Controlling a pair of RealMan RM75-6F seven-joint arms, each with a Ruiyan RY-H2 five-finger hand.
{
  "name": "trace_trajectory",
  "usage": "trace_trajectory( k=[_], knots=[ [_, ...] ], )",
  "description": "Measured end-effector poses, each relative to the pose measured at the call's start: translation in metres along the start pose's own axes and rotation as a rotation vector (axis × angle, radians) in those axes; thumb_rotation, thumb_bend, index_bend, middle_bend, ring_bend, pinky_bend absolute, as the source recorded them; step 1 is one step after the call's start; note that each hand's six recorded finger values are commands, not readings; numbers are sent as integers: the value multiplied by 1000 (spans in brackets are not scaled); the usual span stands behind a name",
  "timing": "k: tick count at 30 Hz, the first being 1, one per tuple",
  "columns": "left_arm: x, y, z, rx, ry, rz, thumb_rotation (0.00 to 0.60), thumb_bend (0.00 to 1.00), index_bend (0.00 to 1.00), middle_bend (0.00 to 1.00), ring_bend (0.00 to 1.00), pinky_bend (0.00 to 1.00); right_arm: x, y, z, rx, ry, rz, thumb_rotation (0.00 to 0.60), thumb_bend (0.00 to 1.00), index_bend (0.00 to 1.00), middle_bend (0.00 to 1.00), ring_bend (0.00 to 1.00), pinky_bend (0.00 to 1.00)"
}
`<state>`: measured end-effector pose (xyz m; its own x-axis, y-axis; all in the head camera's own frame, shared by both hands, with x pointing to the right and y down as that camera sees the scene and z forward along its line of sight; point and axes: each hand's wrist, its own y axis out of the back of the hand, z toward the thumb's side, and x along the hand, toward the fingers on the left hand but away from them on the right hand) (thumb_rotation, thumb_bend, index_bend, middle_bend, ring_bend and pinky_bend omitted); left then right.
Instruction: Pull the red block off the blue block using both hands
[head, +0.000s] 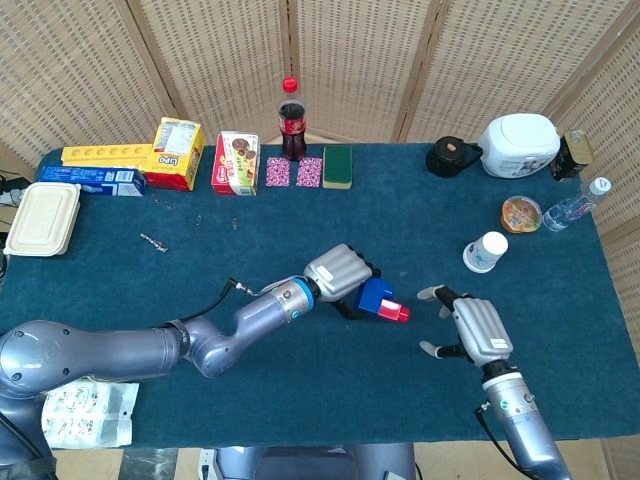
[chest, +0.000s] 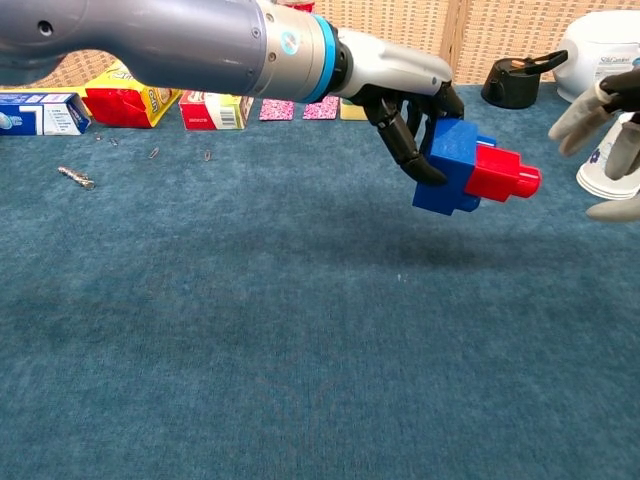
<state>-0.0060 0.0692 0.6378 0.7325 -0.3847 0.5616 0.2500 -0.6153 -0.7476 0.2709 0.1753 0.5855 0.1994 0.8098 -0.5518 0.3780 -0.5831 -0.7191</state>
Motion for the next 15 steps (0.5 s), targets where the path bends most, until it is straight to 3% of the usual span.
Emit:
trace_trajectory(
  k=[15],
  knots=[
    [-2, -8, 4, 8, 121, 44, 341, 395, 515, 412, 362, 369, -29, -8, 11, 76, -105, 18, 600, 197, 283, 320, 409, 318]
  ],
)
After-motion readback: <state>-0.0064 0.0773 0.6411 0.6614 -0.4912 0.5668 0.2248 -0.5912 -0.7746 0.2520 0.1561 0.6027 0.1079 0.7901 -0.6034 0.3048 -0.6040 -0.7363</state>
